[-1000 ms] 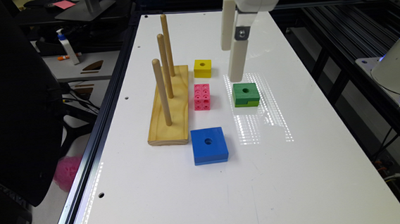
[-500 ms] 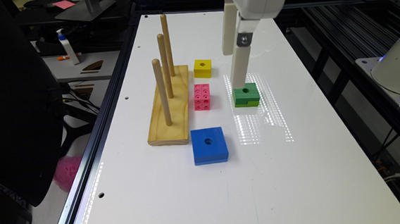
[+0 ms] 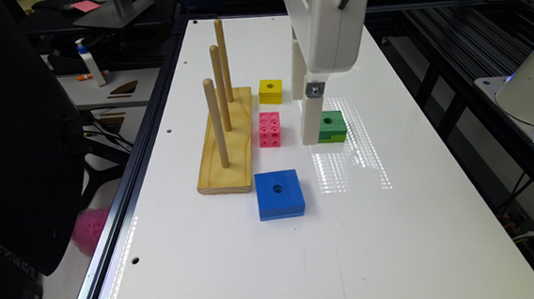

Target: Pick up blue block.

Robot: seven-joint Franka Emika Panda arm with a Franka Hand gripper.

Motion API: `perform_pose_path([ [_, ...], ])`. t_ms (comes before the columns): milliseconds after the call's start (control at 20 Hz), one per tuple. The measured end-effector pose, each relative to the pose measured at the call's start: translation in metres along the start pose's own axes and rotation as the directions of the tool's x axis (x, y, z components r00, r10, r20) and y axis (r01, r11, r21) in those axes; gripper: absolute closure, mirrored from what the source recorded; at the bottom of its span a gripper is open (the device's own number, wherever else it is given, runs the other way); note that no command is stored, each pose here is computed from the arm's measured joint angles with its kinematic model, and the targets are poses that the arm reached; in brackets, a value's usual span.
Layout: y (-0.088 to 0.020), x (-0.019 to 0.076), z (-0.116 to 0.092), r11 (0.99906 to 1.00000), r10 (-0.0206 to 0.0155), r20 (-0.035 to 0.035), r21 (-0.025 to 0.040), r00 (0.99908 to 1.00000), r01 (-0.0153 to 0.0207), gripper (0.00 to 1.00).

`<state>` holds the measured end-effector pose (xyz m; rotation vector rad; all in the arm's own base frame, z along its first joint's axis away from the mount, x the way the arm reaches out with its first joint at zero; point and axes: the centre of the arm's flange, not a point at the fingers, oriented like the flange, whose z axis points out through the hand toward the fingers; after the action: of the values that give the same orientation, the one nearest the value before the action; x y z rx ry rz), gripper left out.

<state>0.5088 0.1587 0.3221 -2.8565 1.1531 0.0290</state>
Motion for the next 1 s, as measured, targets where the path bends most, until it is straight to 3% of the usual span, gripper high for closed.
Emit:
perform_pose_path([
  [150,-0.001,0.003,0.023,0.999998,-0.0018,0.0069,0.0009,0.999975,0.0018,0.0],
  [300,-0.002,0.0059,0.039,0.999984,0.0005,0.0133,0.0056,0.999911,-0.0006,0.0],
  [500,-0.001,0.0089,0.068,0.999996,-0.0002,0.0248,0.0029,0.999692,0.0001,0.0],
  [650,0.0,0.0115,0.086,0.999959,0.0005,0.0287,0.009,0.999587,-0.0007,0.0],
  [800,-0.002,0.0128,0.088,0.999882,0.0006,0.0268,0.0153,0.999641,-0.001,0.0],
  [1000,-0.006,0.0152,0.083,0.999669,0.0005,0.0208,0.0257,0.999783,-0.001,0.0],
])
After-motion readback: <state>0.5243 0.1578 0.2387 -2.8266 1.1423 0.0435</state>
